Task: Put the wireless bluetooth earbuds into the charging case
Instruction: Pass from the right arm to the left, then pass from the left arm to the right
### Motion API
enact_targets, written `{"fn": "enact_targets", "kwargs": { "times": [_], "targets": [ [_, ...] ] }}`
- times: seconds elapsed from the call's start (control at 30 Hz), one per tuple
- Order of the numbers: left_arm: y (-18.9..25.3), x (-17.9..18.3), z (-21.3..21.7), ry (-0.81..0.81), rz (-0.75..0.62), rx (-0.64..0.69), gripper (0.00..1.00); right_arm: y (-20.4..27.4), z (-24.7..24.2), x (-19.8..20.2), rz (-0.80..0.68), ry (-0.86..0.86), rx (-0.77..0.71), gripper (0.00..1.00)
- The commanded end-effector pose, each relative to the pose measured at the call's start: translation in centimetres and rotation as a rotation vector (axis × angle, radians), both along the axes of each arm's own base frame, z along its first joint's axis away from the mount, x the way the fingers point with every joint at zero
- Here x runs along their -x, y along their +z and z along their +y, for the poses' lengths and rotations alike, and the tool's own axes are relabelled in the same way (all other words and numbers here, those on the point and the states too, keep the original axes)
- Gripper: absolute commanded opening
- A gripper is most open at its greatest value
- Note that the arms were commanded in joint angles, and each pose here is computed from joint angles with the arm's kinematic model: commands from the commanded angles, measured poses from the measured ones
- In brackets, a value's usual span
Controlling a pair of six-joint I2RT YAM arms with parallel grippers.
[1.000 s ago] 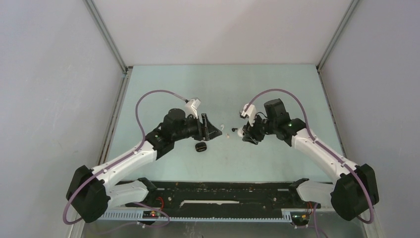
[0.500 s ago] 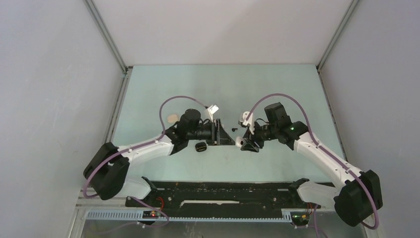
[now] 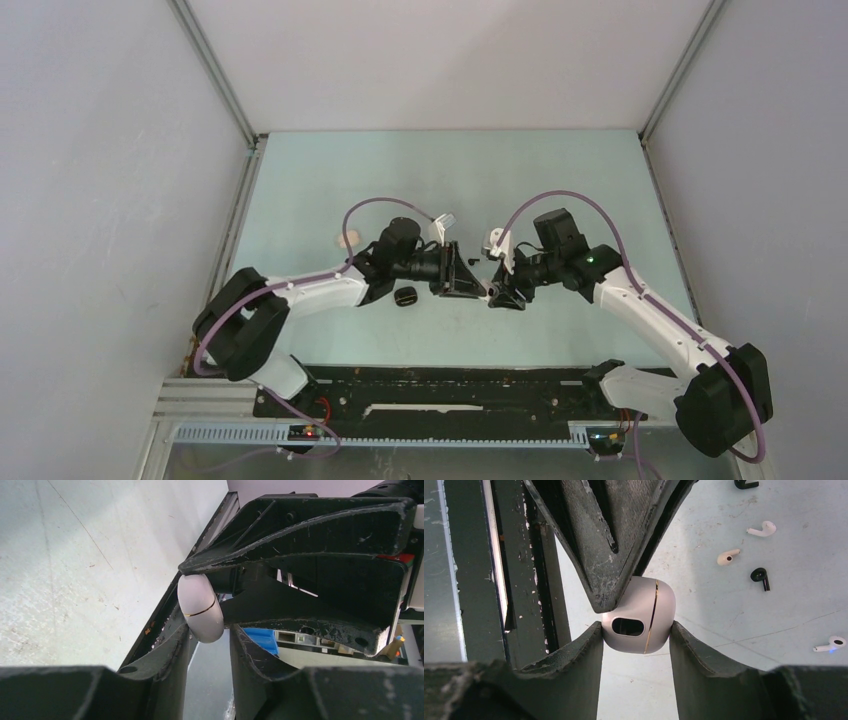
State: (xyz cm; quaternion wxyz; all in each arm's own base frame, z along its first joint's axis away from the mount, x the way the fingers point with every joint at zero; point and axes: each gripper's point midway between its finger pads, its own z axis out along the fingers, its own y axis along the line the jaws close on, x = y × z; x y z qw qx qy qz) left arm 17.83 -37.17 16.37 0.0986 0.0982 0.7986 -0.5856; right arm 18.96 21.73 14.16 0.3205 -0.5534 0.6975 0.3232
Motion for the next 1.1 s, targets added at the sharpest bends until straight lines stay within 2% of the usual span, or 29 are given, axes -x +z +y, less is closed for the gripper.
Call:
{"fn": "enact_targets", "kwargs": {
  "times": [0.0,0.3,0.37,0.43,0.5,0.57,0.67,0.77,0.93,1.0,1.07],
  "targets": [
    [2.9,0.6,-1.6,-0.066,-0.028,0.093,0.38,1.2,0.9,0.0,-0.055,0.041,-0.044,0.34],
    [2.0,0.5,-2.2,-0.075,-0.008,0.076,0.36,1.2,0.9,0.0,-0.057,0.044,-0.041,0.33],
    [1.8,0.6,-2.2,-0.080,-0.007,0.073,0.31,1.1,1.0,0.0,-0.055,0.043,-0.041,0.34],
    [1.7,0.5,-2.1,-0.087,-0.019,0.073,0.21,1.1,0.9,0.0,-0.053,0.043,-0.039,0.35],
    [1.4,0.7,-2.0,-0.099,-0.042,0.068,0.13,1.1,0.9,0.1,-0.046,0.043,-0.045,0.40],
    [0.9,0.9,-1.7,-0.110,-0.075,0.061,0.07,1.3,0.9,0.3,-0.026,0.047,-0.064,0.50],
    [0.2,1.1,-0.9,-0.119,-0.170,0.046,0.03,2.1,0.5,0.8,0.016,0.052,-0.115,0.67],
    [-0.7,1.1,0.4,-0.093,-0.307,0.009,0.01,3.7,-0.1,1.0,0.073,0.049,-0.192,0.73],
    [-0.7,2.6,1.4,-0.087,-0.706,0.006,0.00,4.9,-1.0,1.2,0.168,0.050,-0.268,0.70],
    [-1.2,3.8,1.6,-0.117,-0.811,0.011,0.00,4.7,-1.0,1.5,0.191,0.067,-0.263,0.64],
    [-0.9,5.0,1.5,-0.144,-0.884,0.070,0.01,4.8,-0.7,2.0,0.211,0.095,-0.262,0.59]
  ]
}}
